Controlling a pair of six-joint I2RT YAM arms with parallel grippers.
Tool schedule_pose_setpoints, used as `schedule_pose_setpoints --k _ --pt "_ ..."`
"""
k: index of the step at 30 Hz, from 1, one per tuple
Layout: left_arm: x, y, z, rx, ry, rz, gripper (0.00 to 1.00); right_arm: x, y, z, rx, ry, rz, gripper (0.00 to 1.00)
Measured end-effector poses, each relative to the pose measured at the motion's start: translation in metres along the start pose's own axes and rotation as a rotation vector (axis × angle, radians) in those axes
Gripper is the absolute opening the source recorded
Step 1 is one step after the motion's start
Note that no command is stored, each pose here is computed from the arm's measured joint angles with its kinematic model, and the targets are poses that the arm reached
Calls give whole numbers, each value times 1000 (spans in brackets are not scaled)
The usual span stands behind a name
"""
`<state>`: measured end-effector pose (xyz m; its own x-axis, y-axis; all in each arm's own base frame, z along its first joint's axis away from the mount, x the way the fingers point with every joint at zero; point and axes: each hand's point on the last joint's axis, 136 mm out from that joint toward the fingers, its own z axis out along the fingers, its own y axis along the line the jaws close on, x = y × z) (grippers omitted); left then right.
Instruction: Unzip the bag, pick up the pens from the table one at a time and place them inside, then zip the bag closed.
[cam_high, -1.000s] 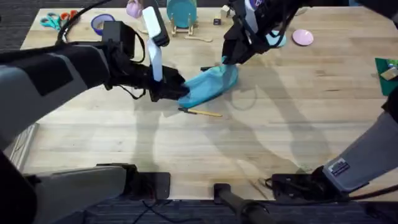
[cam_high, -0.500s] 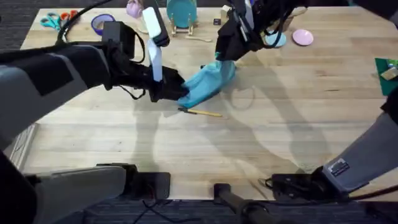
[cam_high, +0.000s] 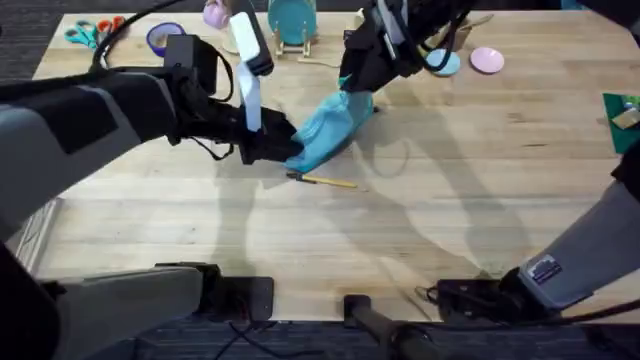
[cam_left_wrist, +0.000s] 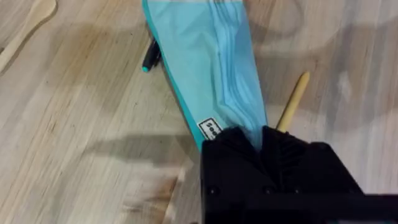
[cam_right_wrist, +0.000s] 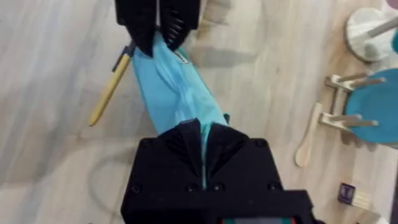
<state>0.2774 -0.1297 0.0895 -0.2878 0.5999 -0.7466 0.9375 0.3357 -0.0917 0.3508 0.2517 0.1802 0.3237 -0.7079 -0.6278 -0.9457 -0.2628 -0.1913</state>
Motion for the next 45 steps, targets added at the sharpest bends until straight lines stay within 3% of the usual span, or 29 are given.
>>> schedule_pose_setpoints --k 8,17,33,36,41,45 --pt "-2 0 0 1 -11 5 42 -26 24 19 -94 -13 -31 31" --pt "-5 -1 1 6 -21 12 42 -72 39 31 -148 -127 -100 30" --pt "-5 -1 1 6 -21 12 42 -76 41 31 -153 -137 -101 45" --pt "-5 -1 1 6 -21 12 42 -71 38 28 -143 -135 -91 264" --pt "-5 -1 1 6 -21 12 42 -60 28 20 -112 -132 -71 946" --pt "-5 -1 1 6 -21 12 42 -54 24 12 -85 -108 -64 995"
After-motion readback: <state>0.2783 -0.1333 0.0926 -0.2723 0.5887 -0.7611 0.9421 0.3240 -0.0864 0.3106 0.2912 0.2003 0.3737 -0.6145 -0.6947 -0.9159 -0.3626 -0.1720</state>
